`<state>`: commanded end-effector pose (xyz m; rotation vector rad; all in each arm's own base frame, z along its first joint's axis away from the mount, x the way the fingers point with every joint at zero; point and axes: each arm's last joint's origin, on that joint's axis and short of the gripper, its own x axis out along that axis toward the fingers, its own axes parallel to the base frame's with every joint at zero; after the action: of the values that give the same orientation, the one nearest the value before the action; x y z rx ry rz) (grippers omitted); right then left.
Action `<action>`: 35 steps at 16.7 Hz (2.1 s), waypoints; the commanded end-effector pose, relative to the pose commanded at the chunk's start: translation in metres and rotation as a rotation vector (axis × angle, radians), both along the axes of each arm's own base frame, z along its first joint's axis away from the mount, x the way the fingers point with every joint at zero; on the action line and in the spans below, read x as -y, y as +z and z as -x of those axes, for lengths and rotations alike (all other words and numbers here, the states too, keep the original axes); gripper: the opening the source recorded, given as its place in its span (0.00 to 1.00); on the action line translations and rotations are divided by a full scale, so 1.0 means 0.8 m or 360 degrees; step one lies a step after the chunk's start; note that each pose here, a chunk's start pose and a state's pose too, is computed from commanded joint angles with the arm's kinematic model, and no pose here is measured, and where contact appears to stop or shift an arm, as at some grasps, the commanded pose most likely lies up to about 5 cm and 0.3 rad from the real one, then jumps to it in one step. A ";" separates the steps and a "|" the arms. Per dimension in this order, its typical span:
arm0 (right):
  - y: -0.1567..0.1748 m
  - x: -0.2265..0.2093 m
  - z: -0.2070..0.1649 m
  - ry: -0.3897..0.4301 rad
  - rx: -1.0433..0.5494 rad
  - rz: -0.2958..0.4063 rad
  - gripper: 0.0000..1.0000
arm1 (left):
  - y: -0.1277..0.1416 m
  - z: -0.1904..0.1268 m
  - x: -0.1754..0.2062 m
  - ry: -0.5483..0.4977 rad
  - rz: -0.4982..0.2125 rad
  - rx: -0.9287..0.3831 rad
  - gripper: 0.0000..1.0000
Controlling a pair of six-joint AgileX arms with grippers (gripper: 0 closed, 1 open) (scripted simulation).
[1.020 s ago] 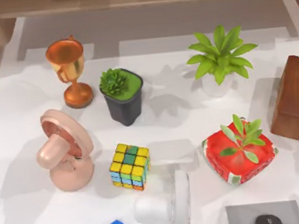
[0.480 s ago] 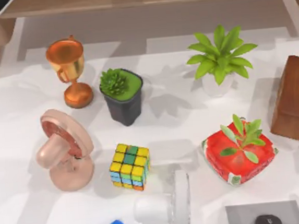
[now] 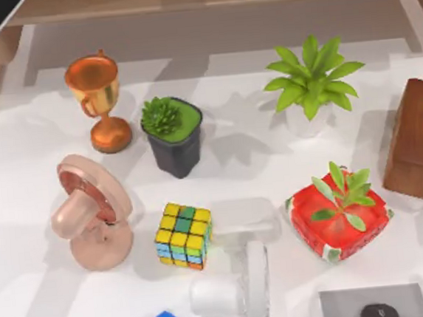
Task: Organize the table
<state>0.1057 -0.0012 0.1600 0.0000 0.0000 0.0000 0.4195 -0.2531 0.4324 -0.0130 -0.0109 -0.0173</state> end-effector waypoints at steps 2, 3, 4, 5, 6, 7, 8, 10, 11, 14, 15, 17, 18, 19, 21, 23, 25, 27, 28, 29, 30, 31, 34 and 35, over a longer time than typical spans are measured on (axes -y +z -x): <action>0.000 0.000 0.000 0.0000 0.0000 0.0000 1.00 | 0.000 -0.007 0.000 0.0000 0.0000 0.0000 1.00; 0.000 0.000 0.000 0.0000 0.0000 0.0000 1.00 | 0.001 -0.010 0.000 0.0000 0.0001 0.0001 1.00; 0.000 0.000 0.000 0.0000 0.0000 0.0000 1.00 | 0.000 -0.011 0.000 0.0000 0.0000 0.0000 1.00; 0.000 0.000 0.000 0.0000 0.0000 0.0000 1.00 | 0.000 -0.011 0.000 0.0000 0.0000 0.0000 1.00; 0.000 0.000 0.000 0.0000 0.0000 0.0000 1.00 | 0.000 -0.011 0.000 0.0000 0.0000 0.0000 1.00; 0.000 0.000 0.000 0.0000 0.0000 0.0000 1.00 | 0.000 -0.011 0.000 0.0000 0.0000 0.0000 1.00; 0.000 0.000 0.000 0.0000 0.0000 0.0000 1.00 | 0.000 -0.011 0.000 0.0000 0.0000 0.0000 1.00; 0.000 0.000 0.000 0.0000 0.0000 0.0000 1.00 | 0.000 -0.011 0.000 0.0000 0.0000 0.0000 0.85; 0.000 0.000 0.000 0.0000 0.0000 0.0000 1.00 | 0.000 -0.011 0.000 0.0000 0.0000 0.0000 0.77; 0.000 0.000 0.000 0.0000 0.0000 0.0000 1.00 | 0.000 -0.011 0.000 0.0000 0.0000 0.0000 0.55; 0.000 0.000 0.000 0.0000 0.0000 0.0000 1.00 | 0.000 -0.011 0.000 0.0000 0.0000 0.0000 0.47; 0.000 0.000 0.000 0.0000 0.0000 0.0000 1.00 | 0.000 -0.011 0.000 0.0000 0.0000 0.0000 0.32; 0.000 0.000 0.000 0.0000 0.0000 0.0000 1.00 | 0.000 -0.011 0.000 0.0000 0.0000 0.0000 0.25; 0.000 0.000 0.000 0.0000 0.0000 0.0000 1.00 | 0.000 -0.011 0.000 0.0000 0.0000 0.0000 0.17; 0.000 0.000 0.000 0.0000 0.0000 0.0000 1.00 | 0.000 -0.011 0.000 0.0000 0.0000 0.0000 0.02; 0.000 0.000 0.000 0.0000 0.0000 0.0000 1.00 | 0.000 -0.011 0.000 0.0000 0.0000 0.0000 0.00; 0.000 0.000 0.000 0.0000 0.0000 0.0000 1.00 | 0.000 -0.011 0.000 0.0000 0.0000 0.0000 0.00; 0.000 0.000 0.000 0.0000 0.0000 0.0000 1.00 | 0.000 -0.011 0.000 0.0000 0.0000 0.0000 0.00; 0.000 0.000 0.000 0.0000 0.0000 0.0000 1.00 | 0.000 -0.011 0.000 0.0000 0.0000 0.0000 0.00; 0.000 0.000 0.000 0.0000 0.0000 0.0000 1.00 | 0.000 -0.011 0.000 0.0000 0.0000 0.0000 0.00; 0.000 0.000 0.000 0.0000 0.0000 0.0000 1.00 | 0.001 -0.010 0.001 -0.0005 -0.0002 0.0001 0.00; 0.000 0.000 0.000 0.0000 0.0000 0.0000 1.00 | 0.001 -0.009 0.002 -0.0008 -0.0002 0.0000 0.00; 0.000 0.000 0.000 0.0000 0.0000 0.0000 1.00 | 0.004 0.005 0.003 -0.0006 -0.0012 -0.0012 0.00; 0.000 0.000 0.000 0.0000 0.0000 0.0000 1.00 | 0.008 0.013 0.002 -0.0005 -0.0010 -0.0010 0.00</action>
<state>0.1057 -0.0012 0.1600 0.0000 0.0000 0.0000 0.4092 -0.2547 0.4388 -0.0066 -0.0044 -0.0207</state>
